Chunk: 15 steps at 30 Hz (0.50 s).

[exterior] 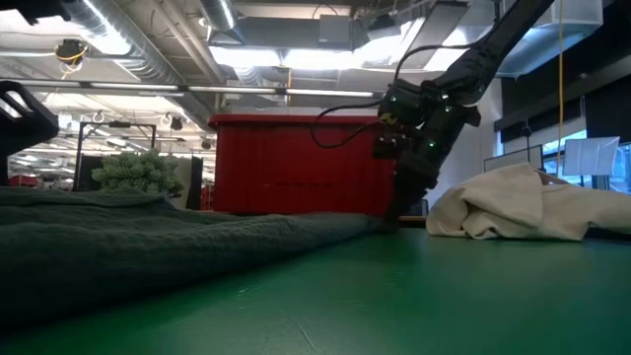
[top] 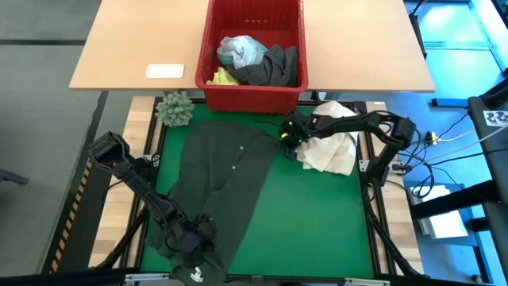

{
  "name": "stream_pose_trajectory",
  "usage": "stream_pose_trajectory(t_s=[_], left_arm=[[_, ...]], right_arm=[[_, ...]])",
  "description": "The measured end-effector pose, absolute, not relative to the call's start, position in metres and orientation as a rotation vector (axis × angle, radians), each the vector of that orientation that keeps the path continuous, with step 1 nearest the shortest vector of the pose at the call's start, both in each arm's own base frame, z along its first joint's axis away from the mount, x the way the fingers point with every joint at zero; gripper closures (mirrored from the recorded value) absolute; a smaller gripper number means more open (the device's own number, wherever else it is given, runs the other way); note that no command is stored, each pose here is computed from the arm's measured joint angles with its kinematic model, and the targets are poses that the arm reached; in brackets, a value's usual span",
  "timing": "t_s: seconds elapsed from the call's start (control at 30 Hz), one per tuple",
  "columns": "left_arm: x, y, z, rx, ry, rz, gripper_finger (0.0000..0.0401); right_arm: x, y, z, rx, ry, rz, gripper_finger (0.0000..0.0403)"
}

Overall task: Fold Laundry from Bin
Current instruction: Fold the dark green polo

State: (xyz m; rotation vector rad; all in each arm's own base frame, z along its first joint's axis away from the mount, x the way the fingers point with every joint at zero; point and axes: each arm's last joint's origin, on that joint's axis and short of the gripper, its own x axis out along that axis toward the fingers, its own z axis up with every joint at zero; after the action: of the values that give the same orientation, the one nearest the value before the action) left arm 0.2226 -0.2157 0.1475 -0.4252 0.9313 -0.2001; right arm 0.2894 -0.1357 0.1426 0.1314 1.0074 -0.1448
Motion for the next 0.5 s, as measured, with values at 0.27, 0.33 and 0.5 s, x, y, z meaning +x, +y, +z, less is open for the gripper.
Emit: stream_pose_trajectory(t_s=[0.27,0.33,0.5], left_arm=[[0.214,-0.215,0.142,-0.424,1.008,-0.154,0.0323],[0.213,-0.214,0.141,-0.43,1.027,-0.14,0.0323],[0.212,-0.213,0.14,-0.43,1.047,-0.132,0.0323]], right_arm=[[0.281,-0.124,0.164,-0.096,1.095,-0.239,0.0401],[0.28,-0.119,0.173,-0.162,1.08,-0.246,0.0401],[0.279,-0.106,0.187,-0.323,1.083,-0.242,0.0401]])
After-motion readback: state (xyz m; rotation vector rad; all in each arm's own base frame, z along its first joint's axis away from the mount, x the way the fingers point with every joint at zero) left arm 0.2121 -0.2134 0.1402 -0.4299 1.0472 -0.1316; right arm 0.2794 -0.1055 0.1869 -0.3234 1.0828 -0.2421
